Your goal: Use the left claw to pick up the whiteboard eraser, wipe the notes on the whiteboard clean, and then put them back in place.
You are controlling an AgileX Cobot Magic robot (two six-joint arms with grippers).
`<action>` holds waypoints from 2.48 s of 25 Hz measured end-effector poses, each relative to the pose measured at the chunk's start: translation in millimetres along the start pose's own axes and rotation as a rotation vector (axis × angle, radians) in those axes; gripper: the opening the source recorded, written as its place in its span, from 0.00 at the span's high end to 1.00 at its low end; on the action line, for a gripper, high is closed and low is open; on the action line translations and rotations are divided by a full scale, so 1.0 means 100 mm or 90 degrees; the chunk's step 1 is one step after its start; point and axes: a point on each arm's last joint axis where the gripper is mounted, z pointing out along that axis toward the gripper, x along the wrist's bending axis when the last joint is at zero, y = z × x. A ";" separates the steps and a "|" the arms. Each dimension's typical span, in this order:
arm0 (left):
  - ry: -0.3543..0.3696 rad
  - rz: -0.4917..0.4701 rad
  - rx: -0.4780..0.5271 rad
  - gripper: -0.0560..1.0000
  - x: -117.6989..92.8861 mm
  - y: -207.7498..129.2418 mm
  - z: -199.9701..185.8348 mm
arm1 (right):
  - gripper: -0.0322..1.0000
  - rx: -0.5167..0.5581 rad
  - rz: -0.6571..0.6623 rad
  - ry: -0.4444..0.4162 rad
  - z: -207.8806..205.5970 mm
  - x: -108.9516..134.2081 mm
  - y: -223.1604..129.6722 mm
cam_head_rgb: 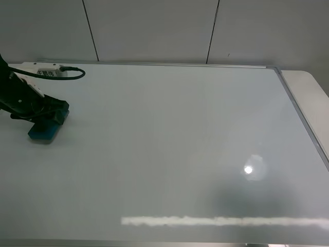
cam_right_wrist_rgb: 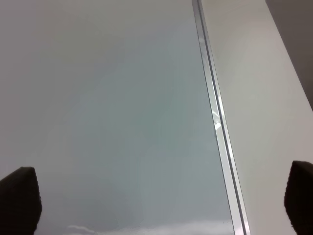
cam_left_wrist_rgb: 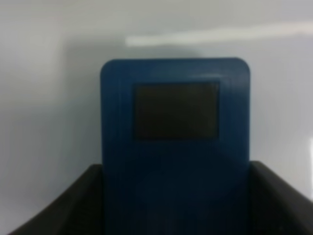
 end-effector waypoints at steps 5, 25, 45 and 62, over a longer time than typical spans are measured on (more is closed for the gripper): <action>-0.003 -0.007 -0.003 0.42 -0.05 -0.07 0.03 | 0.01 0.000 0.000 0.000 0.00 0.00 0.00; 0.000 -0.001 -0.014 0.01 -0.05 -0.07 0.03 | 0.01 0.000 0.000 0.000 0.00 0.00 0.00; -0.017 0.014 -0.206 0.01 -0.10 -0.13 -1.53 | 0.01 0.000 0.000 0.000 0.00 0.00 0.00; -0.029 0.045 -0.617 0.01 -0.10 -1.93 -3.36 | 0.01 0.000 0.000 0.000 0.00 0.00 0.00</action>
